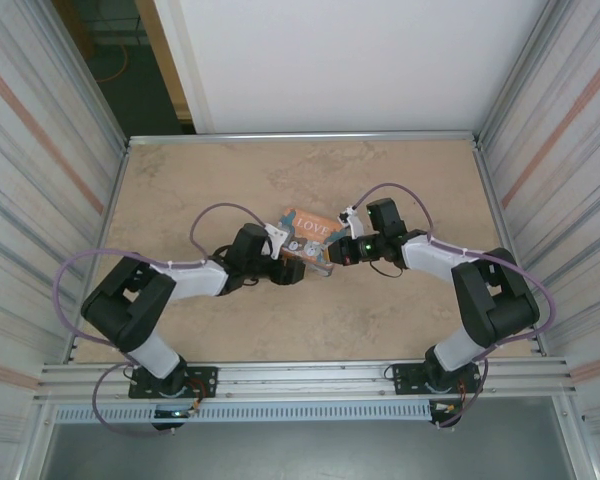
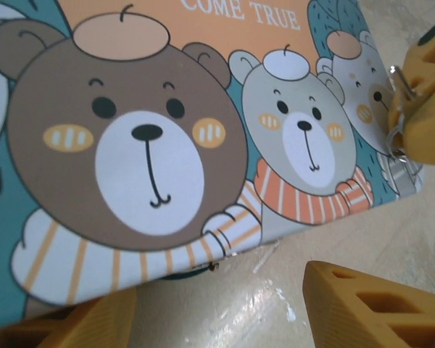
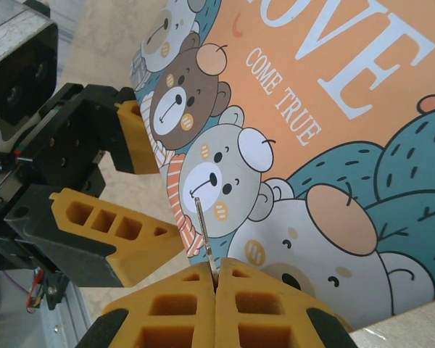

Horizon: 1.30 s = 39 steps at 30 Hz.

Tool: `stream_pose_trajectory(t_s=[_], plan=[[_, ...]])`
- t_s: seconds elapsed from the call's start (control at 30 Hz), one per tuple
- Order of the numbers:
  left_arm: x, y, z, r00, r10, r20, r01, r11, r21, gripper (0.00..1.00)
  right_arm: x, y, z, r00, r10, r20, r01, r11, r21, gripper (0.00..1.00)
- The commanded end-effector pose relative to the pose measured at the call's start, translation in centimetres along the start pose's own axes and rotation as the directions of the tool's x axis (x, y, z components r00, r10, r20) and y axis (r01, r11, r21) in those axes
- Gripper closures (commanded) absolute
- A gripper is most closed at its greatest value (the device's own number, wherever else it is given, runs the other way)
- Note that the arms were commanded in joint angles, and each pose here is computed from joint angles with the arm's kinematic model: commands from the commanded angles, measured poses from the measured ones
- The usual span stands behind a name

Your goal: Unlock the padlock with the key

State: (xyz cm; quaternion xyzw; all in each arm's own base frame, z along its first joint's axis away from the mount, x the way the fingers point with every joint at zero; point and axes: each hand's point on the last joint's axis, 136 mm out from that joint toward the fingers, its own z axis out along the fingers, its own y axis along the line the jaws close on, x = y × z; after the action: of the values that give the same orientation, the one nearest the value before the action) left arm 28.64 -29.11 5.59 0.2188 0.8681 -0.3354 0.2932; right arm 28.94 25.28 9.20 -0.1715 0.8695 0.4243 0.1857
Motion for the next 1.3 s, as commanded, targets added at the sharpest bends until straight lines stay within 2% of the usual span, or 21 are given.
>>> stream_pose_trajectory(t_s=[0.0,0.2,0.4,0.73,1.1,1.27], plan=[[-1.5,-0.1,0.8,0.998,0.005,0.064,-0.005,1.000,0.007,0.41,1.4,-1.3,0.1,0.999,0.021,-0.043,-0.017,0.997,0.080,1.00],[-1.4,-0.2,1.3,0.998,-0.005,0.055,0.004,1.000,0.013,0.43,1.6,-1.3,0.4,0.998,0.015,-0.053,-0.010,0.996,0.090,1.00],[-1.4,-0.4,2.5,0.999,-0.028,0.024,0.027,0.999,0.041,0.50,1.7,-1.3,0.4,0.998,0.015,-0.055,-0.009,0.995,0.098,1.00],[-1.9,-0.1,3.3,0.996,-0.074,0.038,0.073,0.997,0.025,0.57,1.5,-1.0,0.7,0.999,0.004,-0.055,0.001,0.995,0.095,1.00],[-2.5,0.7,3.5,0.990,-0.116,0.079,0.117,0.993,-0.004,0.78,1.2,0.2,0.5,0.999,-0.026,-0.038,0.029,0.996,0.080,1.00],[-2.7,0.1,3.1,0.989,-0.119,0.084,0.118,0.993,0.016,0.82,0.3,1.5,-0.6,0.998,-0.062,0.003,0.062,0.996,0.066,1.00]])
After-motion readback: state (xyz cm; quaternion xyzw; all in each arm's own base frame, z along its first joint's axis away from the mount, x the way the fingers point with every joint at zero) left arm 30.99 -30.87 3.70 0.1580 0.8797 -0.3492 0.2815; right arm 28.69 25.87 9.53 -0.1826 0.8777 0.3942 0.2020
